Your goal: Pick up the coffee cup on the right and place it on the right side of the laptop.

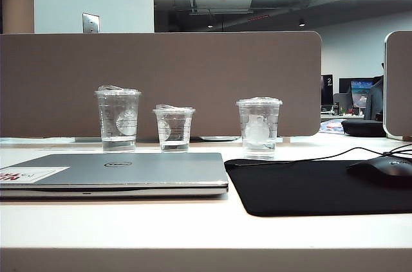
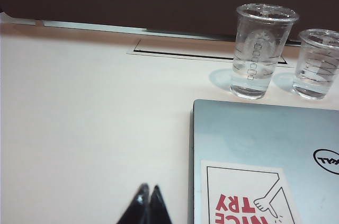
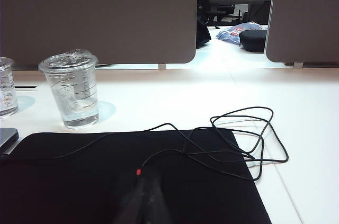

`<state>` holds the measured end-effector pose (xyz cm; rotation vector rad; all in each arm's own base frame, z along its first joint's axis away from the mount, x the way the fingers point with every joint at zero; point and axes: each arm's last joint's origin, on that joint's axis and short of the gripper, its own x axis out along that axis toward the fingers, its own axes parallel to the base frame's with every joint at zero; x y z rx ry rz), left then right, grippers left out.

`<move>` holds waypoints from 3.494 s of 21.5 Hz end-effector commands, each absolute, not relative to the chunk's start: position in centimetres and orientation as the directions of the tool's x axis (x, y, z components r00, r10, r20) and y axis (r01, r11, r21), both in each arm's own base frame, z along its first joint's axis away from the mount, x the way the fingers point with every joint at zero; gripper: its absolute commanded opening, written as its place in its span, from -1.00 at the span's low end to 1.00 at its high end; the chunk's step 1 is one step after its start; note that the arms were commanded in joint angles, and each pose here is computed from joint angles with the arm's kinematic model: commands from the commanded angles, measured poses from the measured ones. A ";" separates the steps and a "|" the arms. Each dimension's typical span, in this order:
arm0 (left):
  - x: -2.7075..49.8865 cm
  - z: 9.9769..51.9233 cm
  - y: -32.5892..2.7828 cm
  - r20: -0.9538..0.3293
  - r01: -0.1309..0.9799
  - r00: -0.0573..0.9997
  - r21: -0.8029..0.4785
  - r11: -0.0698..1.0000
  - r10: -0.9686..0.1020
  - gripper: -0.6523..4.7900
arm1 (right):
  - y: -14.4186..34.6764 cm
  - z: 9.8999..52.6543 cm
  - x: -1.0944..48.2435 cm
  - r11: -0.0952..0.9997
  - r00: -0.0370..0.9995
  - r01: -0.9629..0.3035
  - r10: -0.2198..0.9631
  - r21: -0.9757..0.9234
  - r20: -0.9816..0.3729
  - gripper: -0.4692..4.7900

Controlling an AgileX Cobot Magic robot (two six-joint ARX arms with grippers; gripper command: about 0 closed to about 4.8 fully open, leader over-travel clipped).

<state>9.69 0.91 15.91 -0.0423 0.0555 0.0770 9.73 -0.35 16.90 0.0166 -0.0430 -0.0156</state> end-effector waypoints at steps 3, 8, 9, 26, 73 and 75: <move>9.7 16.2 0.9 -0.038 -0.081 0.996 -0.037 0.996 0.079 -0.78 | -0.3 16.9 9.7 1.000 0.998 0.015 -0.016 0.025 0.058 -0.84; 9.7 16.2 0.9 -0.038 -0.079 0.996 -0.037 0.996 0.078 -0.78 | -0.3 16.9 9.7 1.000 0.998 0.015 -0.016 0.025 0.058 -0.84; 9.7 16.2 0.9 -0.038 -0.079 0.996 -0.037 0.996 0.077 -0.78 | -0.3 16.9 9.7 1.000 0.998 0.015 -0.016 0.025 0.058 -0.84; 8.4 16.2 -4.9 -0.038 0.515 0.856 -0.037 0.857 -0.516 -0.78 | -0.3 17.1 9.7 0.867 0.997 -0.037 -0.001 0.497 0.076 -0.84; 8.4 16.1 -4.9 -0.045 0.519 0.853 -0.037 0.854 -0.520 -0.78 | 6.7 12.7 43.3 0.815 0.798 -0.580 0.569 0.005 -0.200 1.00; 8.4 16.1 -4.9 -0.046 0.519 0.853 -0.037 0.854 -0.520 -0.78 | 7.1 12.5 43.9 0.812 0.796 -0.584 0.573 0.001 -0.195 1.00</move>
